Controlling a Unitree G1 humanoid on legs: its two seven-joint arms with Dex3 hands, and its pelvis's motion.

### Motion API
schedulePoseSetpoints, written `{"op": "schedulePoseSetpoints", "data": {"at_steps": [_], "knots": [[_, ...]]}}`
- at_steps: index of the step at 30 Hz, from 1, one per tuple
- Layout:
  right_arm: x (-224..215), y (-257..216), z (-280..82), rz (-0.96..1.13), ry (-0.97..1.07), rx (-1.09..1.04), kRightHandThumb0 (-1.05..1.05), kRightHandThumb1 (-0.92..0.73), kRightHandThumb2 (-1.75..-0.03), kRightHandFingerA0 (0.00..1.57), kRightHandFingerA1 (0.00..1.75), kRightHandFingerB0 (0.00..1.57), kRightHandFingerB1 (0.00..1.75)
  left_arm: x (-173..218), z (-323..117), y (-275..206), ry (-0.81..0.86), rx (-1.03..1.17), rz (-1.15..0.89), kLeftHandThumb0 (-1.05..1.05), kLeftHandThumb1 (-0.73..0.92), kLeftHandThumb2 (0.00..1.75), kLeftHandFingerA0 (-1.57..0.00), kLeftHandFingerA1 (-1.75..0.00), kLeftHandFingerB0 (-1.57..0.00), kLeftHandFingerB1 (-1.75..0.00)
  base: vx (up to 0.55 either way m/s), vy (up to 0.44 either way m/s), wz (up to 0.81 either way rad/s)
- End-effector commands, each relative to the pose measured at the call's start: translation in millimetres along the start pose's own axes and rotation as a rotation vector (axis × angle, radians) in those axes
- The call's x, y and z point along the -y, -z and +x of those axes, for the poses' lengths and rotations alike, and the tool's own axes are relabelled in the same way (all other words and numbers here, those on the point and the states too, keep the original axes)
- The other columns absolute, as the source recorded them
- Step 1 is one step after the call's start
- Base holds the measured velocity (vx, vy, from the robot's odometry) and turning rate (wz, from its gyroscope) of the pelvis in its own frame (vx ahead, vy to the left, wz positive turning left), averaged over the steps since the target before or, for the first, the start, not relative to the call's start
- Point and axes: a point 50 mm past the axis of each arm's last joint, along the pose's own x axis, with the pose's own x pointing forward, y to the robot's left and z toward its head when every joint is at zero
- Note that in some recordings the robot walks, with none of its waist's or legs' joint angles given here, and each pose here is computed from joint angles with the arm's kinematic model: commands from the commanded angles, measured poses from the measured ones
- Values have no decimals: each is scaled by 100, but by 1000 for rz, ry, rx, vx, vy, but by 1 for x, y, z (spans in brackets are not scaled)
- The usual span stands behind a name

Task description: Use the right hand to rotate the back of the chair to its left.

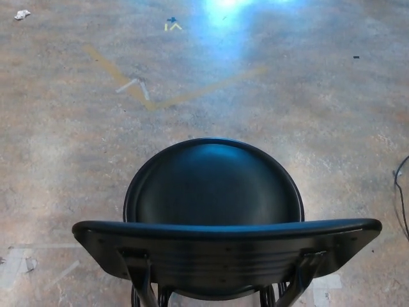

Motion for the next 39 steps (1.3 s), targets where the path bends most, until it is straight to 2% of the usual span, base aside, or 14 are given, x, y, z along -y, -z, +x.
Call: {"op": "schedulePoseSetpoints", "data": {"at_steps": [1, 5, 6, 7, 18, 20, 21, 26, 27, 28, 31, 32, 38, 39], "knots": [[-28, -70, 2, -224, -246, 475, -105, -62, -102, 0, 0, 0, 2, -3, 0, -3, 7, 9, -5, -64, 79, 64, -46, -44, -42, -38, 0, 0, 0], [-35, -76, -2, -271, -269, 521, -101, -61, -100, 0, 0, 0, 2, -4, 0, -2, 0, 13, -6, -66, 73, 65, -48, -46, -42, -39, 0, 0, 0], [-39, -82, -3, -294, -272, 547, -104, -75, -64, 0, 0, 0, 0, -4, 0, -3, -2, 13, -16, -64, 77, 63, -48, -44, -45, -39, 0, 0, 0], [-44, -87, -5, -331, -285, 576, -103, -61, -103, 0, 0, 0, 0, -3, 0, -3, 0, 14, -14, -63, 78, 63, -46, -44, -42, -38, 0, 0, 0], [-61, -111, -18, -466, -366, 688, -105, -63, -108, 0, 0, 0, 1, -2, 2, -9, 5, 19, -19, -64, 78, 63, -46, -44, -41, -38, 0, 0, 0], [-62, -117, -21, -503, -376, 708, -101, -61, -103, 0, 0, 0, 0, -3, 1, -9, 4, 25, -11, -64, 78, 63, -45, -44, -41, -38, 0, 0, 0], [-63, -120, -21, -506, -386, 716, -105, -80, -66, 0, 0, 0, 0, -3, 1, -10, 5, 27, -13, -64, 78, 63, -45, -44, -41, -38, 0, 0, 0], [-67, -127, -27, -519, -417, 740, -105, -79, -65, 0, 0, 0, 0, -3, 2, -11, 4, 27, -13, -65, 78, 64, -46, -43, -42, -38, 0, 0, 0], [-70, -129, -29, -518, -431, 762, -105, -78, -64, 0, 0, 0, 0, -3, 2, -11, 6, 26, -9, -61, 61, 102, -40, -59, -26, -50, 0, 0, 0], [-75, -131, -31, -524, -454, 781, -103, -61, -105, 0, 0, 0, 0, -3, 2, -11, 8, 24, -18, -61, 61, 101, -38, -57, -28, -50, 0, 0, 0], [-83, -133, -34, -533, -482, 784, -105, -78, -64, 0, 0, 0, 0, -3, 2, -11, 7, 23, -21, -63, 78, 63, -44, -43, -41, -38, 0, 0, 0], [-88, -134, -35, -536, -494, 793, -102, -60, -100, 0, 0, 0, 0, -3, 2, -11, 10, 25, -14, -62, 63, 102, -40, -59, -26, -49, 0, 0, 0], [-129, -142, -39, -532, -584, 848, -104, -62, -104, 0, 0, 0, 0, -3, 2, -11, 15, 29, -2, -63, 63, 102, -41, -59, -26, -49, 0, 0, 0], [-140, -145, -39, -534, -605, 854, -105, -79, -65, 0, 0, 0, 0, -2, 2, -12, 16, 29, 5, -63, 62, 102, -41, -59, -25, -49, 0, 0, 0]]}}
